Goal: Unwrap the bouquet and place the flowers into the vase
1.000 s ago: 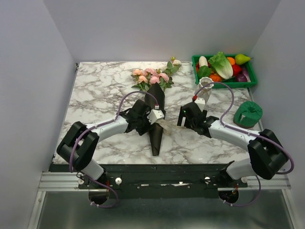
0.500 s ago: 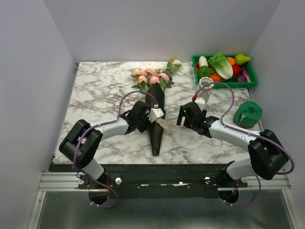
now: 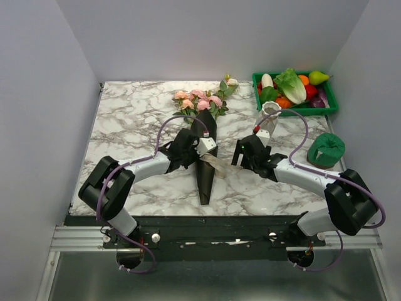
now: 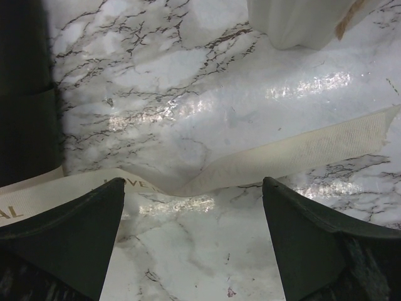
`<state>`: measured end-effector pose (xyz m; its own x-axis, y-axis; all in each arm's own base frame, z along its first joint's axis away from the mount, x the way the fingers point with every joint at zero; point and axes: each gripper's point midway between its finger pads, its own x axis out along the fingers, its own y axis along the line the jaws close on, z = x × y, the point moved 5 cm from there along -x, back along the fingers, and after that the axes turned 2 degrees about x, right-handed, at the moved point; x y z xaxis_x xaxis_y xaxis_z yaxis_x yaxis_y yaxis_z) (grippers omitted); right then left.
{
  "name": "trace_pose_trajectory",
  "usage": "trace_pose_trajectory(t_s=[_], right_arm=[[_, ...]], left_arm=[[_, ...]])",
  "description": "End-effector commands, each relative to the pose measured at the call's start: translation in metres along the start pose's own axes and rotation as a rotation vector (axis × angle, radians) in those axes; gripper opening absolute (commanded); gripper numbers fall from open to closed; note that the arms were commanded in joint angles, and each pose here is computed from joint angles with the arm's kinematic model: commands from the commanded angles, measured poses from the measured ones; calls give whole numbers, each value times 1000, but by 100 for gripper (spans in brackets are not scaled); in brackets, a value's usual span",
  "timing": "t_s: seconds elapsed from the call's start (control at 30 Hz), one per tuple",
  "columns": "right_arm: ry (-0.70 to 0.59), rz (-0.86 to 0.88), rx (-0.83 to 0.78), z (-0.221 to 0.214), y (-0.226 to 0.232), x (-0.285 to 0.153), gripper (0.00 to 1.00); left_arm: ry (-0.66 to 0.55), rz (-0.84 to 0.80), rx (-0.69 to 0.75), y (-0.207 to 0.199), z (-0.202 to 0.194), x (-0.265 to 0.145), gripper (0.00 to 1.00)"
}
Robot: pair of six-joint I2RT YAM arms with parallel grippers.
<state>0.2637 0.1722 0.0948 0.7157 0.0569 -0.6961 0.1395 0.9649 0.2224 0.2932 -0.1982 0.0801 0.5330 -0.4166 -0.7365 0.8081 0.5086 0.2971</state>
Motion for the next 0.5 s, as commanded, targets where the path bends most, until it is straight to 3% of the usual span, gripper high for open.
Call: trace_pose_trajectory(t_s=[0.0,0.33,0.47], right_arm=[[19,-24,9,-12,-5,5,97],[55,-43,-31,-27,-18,5,97],[40,0,-121,-30,-5,2,97]], left_arm=[[-21,91,-50,25,13,-10,0],[-38,121,-146,51,19,-39,0],[-38,111,-174,58,22,-47,0]])
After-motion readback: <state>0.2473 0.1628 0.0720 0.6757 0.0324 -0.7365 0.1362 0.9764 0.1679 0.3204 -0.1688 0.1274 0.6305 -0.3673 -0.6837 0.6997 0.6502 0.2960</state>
